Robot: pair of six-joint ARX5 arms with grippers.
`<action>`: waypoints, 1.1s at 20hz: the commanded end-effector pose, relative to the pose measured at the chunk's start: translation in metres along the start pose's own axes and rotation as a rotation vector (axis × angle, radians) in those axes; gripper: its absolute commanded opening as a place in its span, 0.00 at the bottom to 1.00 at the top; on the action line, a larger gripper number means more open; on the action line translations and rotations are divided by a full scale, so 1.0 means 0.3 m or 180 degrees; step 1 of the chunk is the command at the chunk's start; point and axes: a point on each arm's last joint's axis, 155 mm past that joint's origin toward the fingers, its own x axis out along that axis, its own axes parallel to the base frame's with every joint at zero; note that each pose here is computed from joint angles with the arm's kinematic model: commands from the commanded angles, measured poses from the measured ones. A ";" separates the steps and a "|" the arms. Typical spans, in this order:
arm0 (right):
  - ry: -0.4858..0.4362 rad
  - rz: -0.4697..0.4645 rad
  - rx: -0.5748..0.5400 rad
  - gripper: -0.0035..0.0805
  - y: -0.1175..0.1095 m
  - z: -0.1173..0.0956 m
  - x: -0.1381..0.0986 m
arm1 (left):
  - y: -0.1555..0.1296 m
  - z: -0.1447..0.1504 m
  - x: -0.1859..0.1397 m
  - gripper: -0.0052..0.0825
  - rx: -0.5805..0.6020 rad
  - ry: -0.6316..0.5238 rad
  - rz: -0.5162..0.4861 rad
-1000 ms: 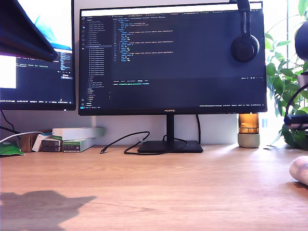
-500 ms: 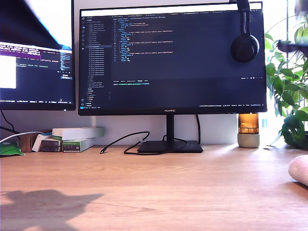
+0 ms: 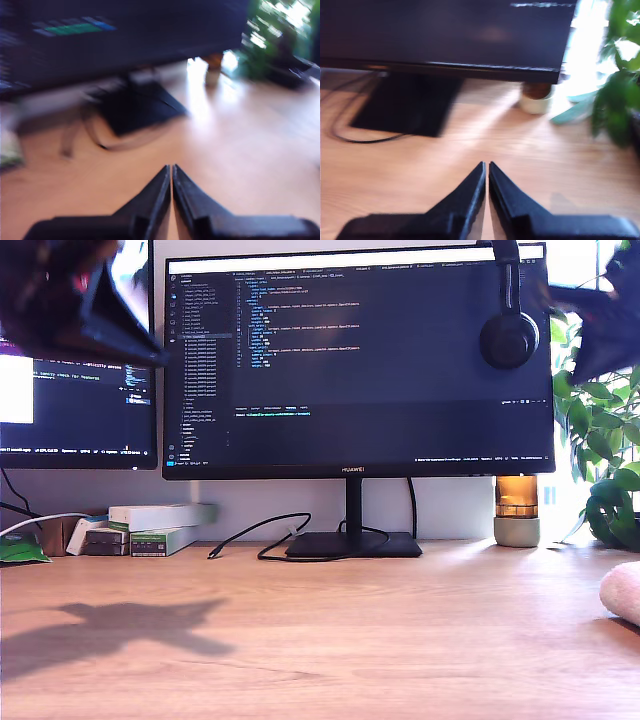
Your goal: Fold the tea towel to a neat square and place it to the right
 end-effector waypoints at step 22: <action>-0.0332 -0.0145 0.0020 0.03 -0.096 -0.396 -0.106 | 0.298 -0.129 -0.159 0.04 -0.0060 -0.0041 0.0794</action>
